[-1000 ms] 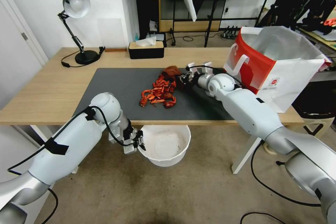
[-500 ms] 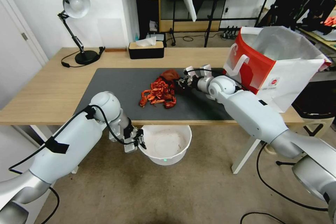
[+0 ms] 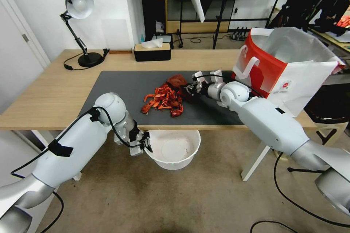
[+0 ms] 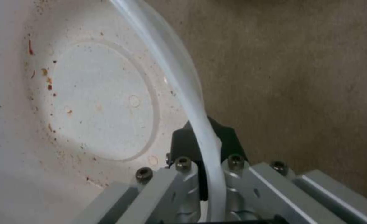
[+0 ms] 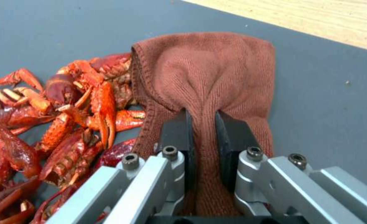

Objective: Sweep shrimp from table into container with towel, then put container into takeout bag.

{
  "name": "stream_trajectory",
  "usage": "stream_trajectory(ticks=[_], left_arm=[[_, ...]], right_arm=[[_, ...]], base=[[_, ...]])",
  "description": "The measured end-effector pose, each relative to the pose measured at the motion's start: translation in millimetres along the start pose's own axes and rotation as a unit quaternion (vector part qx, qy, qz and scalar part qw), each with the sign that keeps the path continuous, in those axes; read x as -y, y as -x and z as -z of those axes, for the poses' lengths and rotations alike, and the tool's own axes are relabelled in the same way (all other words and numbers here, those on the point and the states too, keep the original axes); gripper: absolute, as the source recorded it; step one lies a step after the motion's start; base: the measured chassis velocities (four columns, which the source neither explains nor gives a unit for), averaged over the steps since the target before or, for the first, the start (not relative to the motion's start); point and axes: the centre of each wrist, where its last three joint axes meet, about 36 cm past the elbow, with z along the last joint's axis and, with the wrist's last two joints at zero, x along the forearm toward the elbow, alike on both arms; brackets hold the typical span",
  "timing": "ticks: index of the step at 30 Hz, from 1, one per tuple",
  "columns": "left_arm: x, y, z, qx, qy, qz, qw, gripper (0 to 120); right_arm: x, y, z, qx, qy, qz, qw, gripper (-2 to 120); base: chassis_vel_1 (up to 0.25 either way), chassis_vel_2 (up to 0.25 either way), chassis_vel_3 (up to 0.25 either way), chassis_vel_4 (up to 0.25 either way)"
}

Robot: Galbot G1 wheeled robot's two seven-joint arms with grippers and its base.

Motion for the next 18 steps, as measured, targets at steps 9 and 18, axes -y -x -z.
stream_trajectory(ticks=[9, 18], left_arm=[[0.6, -6.2, -6.3, -0.008, -0.005, -0.001, 1.0000, 0], [12.3, -14.9, -11.3, -0.016, -0.018, -0.005, 0.9997, 0]], right_arm=[[-5.7, -11.9, -3.7, -0.003, -0.003, 0.006, 1.000, 9], [-16.0, -13.4, -5.9, -0.007, -0.004, 0.016, 1.000, 9]], base=[[0.000, 0.000, 0.000, 0.000], [0.000, 0.000, 0.000, 0.000]])
